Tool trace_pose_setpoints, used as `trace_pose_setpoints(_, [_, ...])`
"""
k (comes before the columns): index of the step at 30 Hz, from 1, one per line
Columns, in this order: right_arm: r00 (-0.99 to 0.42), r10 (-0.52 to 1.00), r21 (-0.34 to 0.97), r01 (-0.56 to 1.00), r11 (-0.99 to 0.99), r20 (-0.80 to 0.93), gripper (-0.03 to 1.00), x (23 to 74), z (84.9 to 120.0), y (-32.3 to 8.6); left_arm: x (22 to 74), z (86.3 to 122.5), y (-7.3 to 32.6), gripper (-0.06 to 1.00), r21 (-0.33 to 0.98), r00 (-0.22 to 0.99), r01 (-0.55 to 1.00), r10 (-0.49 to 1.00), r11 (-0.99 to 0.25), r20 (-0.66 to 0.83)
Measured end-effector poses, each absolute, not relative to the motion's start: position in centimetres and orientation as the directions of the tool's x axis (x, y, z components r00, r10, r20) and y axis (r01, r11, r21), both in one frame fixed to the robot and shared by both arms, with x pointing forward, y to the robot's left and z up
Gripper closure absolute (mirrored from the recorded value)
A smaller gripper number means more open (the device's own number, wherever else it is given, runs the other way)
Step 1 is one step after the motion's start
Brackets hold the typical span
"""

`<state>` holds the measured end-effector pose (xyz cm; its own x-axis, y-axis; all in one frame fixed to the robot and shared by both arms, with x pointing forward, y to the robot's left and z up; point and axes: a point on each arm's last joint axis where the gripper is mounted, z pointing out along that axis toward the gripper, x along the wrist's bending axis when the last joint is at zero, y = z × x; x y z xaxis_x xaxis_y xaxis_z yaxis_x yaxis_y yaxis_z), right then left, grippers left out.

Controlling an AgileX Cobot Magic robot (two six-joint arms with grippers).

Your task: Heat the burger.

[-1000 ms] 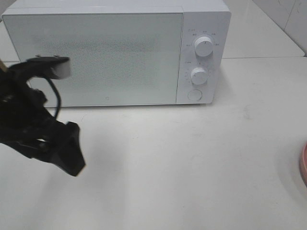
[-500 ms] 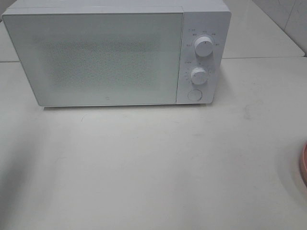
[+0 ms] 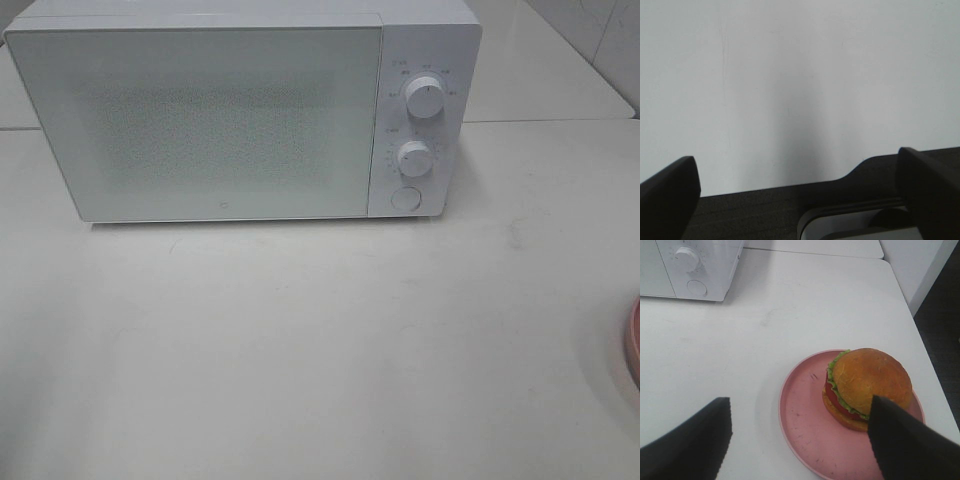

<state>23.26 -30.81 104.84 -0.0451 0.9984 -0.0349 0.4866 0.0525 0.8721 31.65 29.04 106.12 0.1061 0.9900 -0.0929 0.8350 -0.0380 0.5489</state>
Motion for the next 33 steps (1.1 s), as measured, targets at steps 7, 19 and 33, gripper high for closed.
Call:
trace_pose_setpoints(7, [-0.045,0.998,0.872,0.487,0.052,-0.035,0.21,23.3,104.8,-30.8,28.5,105.1,29.0,-0.04,0.686,0.109,0.727,0.992,-0.042,-0.055])
trace_pose_setpoints(19, [-0.045,0.998,0.872,0.487,0.052,-0.035,0.21,23.3,104.8,-30.8,23.5,105.5,29.6,-0.04,0.874,-0.005,0.484,0.999,0.037,-0.040])
trace_pose_setpoints(33, [-0.045,0.998,0.872,0.487,0.052,-0.035,0.21,23.3,104.8,-30.8,23.0,105.5,29.9,-0.04,0.888,-0.043,0.456,0.999,0.050,-0.034])
